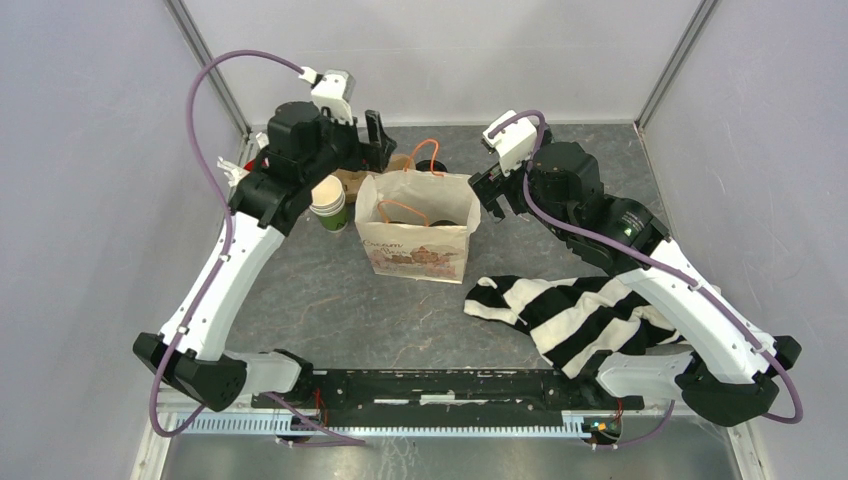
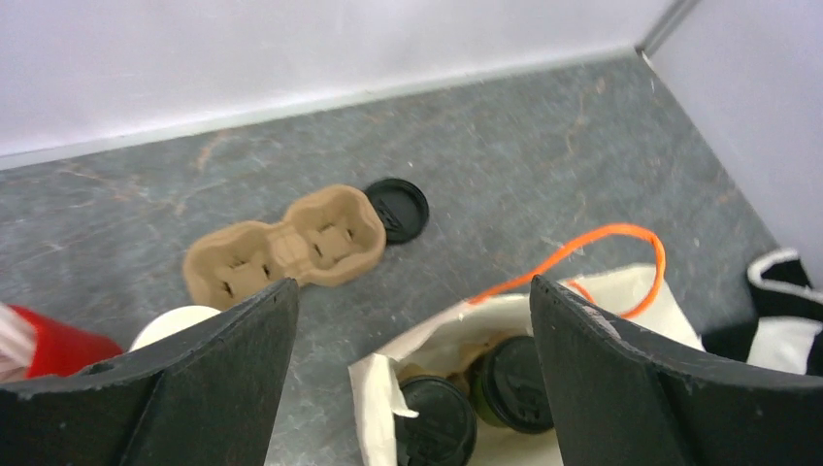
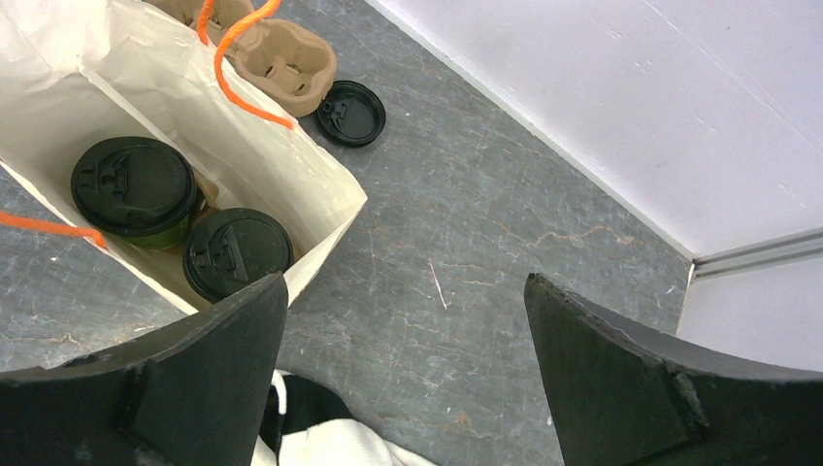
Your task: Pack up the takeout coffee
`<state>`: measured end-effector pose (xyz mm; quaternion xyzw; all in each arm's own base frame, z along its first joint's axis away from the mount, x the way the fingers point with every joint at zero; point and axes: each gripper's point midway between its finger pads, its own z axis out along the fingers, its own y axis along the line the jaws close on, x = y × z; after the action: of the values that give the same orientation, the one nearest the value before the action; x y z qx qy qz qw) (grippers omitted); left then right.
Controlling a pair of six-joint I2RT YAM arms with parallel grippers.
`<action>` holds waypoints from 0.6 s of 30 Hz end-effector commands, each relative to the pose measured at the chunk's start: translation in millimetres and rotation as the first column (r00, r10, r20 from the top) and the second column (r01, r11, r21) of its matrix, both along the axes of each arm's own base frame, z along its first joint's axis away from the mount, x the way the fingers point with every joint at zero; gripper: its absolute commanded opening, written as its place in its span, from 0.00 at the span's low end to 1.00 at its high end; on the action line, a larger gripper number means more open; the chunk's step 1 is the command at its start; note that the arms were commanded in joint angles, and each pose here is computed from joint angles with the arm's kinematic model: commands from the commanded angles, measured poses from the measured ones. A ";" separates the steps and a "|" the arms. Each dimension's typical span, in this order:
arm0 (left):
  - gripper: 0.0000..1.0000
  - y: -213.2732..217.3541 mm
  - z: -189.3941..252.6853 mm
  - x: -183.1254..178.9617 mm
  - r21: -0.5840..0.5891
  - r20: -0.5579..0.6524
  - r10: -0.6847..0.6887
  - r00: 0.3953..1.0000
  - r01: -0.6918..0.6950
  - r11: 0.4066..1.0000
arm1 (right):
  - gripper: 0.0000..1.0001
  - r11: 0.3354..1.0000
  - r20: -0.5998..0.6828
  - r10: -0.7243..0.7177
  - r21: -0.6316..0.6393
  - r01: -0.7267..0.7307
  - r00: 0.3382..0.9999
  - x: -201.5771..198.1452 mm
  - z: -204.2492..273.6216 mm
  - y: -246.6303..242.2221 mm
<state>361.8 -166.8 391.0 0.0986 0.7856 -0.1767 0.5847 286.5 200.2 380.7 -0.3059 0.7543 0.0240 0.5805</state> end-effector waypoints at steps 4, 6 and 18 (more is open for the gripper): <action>0.96 123.4 9.3 16.4 -0.038 -0.121 0.481 0.869 -0.488 0.872 | 0.98 0.999 0.044 -0.001 0.034 0.000 0.999 -2.4 16.8 -1.0; 0.95 164.7 -10.6 20.9 0.021 -0.187 0.591 0.785 -0.598 0.801 | 0.98 1.000 0.043 -0.005 0.023 0.004 0.999 -2.6 13.4 -2.7; 0.57 259.1 -67.7 85.9 0.074 -0.329 0.682 0.653 -0.702 0.708 | 0.98 1.000 0.068 -0.014 -0.008 0.014 0.998 -7.2 11.5 -10.2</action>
<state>428.3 87.8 311.0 -0.2559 0.8534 0.0402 0.4524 278.8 199.5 377.9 -0.3198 0.7471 0.0209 0.5823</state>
